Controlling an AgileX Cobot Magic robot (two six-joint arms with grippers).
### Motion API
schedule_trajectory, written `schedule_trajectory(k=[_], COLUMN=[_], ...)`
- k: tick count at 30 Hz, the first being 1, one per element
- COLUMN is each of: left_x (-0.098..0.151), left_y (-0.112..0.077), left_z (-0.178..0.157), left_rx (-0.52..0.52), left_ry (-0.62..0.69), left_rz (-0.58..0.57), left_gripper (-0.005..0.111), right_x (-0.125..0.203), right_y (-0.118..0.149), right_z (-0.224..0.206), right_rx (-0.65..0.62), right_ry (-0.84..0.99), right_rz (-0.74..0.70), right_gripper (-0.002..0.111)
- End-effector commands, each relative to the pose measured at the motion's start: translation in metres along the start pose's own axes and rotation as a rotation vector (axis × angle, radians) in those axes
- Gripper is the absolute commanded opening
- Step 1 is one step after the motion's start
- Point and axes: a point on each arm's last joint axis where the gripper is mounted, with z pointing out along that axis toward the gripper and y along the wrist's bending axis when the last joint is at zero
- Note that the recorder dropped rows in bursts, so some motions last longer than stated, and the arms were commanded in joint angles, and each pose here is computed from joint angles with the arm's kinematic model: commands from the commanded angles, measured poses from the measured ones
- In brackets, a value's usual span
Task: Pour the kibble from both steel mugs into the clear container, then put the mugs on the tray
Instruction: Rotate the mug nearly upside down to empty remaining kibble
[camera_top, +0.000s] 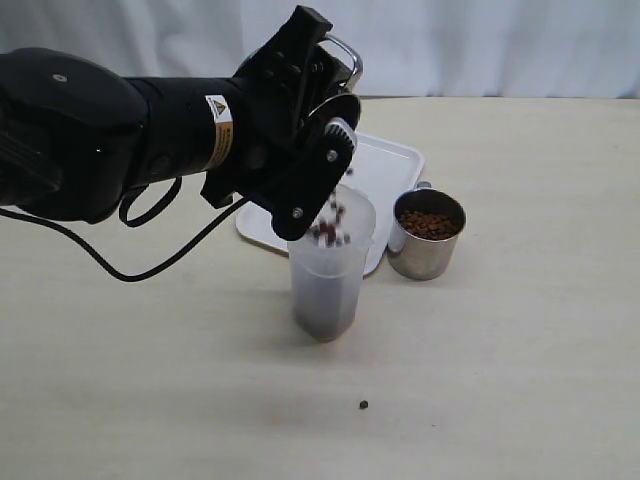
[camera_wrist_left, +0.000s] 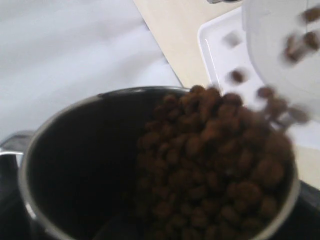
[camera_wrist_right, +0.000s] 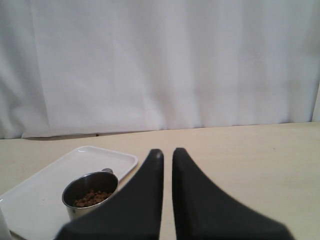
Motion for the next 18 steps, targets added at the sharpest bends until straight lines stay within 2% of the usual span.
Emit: schedule_trajectory(k=[1, 13, 18], left_x=[0.002, -0.003, -0.004], left_y=[0.005, 0.005, -0.005], left_z=[-0.002, -0.002, -0.002], left_rx=[-0.018, -0.018, 0.011], left_ry=[0.016, -0.038, -0.036], left_rz=[0.014, 0.024, 0.050], left_gripper=[0.000, 0.000, 0.000], right_x=[0.000, 0.000, 0.000], right_y=[0.000, 0.000, 0.000], right_z=[0.000, 0.000, 0.000], right_rx=[0.005, 0.005, 0.005], right_ry=[-0.011, -0.011, -0.011], right_rz=[0.001, 0.001, 0.001], right_gripper=[0.005, 0.005, 0.005])
